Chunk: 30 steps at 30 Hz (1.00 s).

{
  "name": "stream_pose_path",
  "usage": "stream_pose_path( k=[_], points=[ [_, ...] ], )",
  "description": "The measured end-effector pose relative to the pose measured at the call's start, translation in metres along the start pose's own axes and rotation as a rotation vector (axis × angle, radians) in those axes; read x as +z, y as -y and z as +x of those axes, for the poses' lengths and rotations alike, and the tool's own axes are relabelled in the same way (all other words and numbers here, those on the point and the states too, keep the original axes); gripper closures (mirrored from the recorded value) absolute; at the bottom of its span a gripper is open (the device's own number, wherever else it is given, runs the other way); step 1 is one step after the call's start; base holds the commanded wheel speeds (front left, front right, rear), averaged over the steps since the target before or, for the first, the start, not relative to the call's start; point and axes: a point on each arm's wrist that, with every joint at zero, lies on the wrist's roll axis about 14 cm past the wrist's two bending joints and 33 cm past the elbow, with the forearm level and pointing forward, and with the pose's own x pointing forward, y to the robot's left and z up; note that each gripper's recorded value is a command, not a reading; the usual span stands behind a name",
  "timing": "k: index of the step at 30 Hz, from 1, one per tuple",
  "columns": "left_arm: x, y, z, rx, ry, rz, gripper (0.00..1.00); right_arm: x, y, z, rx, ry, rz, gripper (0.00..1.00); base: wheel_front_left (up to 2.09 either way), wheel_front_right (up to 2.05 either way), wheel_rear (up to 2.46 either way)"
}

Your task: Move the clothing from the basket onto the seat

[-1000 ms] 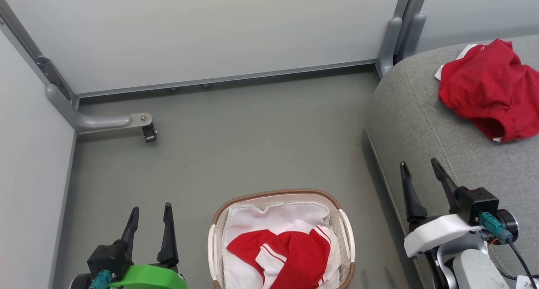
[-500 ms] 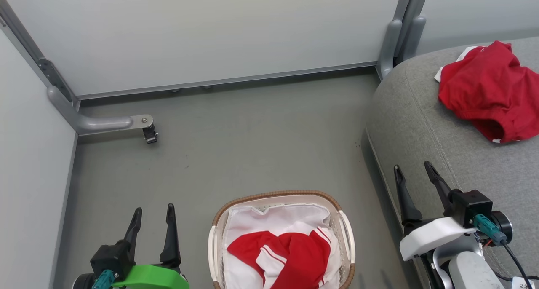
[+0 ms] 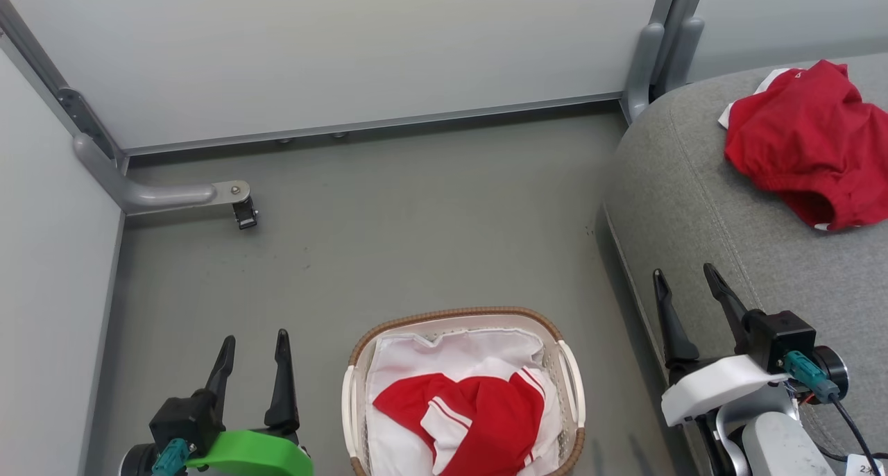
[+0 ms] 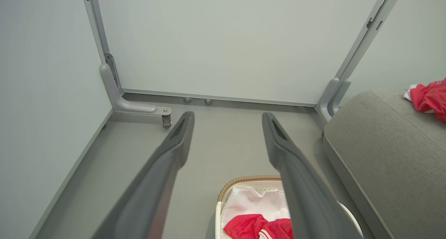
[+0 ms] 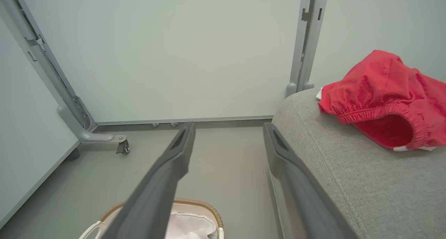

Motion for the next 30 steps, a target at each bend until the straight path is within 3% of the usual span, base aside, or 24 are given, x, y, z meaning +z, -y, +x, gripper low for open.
stream_pose_path(
  k=[7, 17, 23, 30],
  points=[
    [-0.001, 0.016, 0.015, -0.065, -0.006, 0.03, 0.0, -0.001, 0.009, 0.009, -0.022, 0.0, -0.007, 0.0, 0.0, 0.0, 0.0],
    [-0.034, 0.079, 0.051, -0.326, -0.106, 0.148, 0.0, -0.005, 0.032, 0.031, -0.076, 0.005, -0.038, 0.0, 0.0, 0.0, 0.0],
    [-0.096, 0.112, 0.055, -0.493, -0.295, 0.212, 0.0, -0.012, 0.041, 0.051, -0.087, 0.003, -0.057, 0.0, 0.0, 0.0, 0.0],
    [-0.167, 0.133, 0.051, -0.628, -0.546, 0.203, 0.0, -0.034, 0.05, 0.073, -0.093, -0.024, -0.047, 0.0, 0.0, 0.0, 0.0]
  ],
)
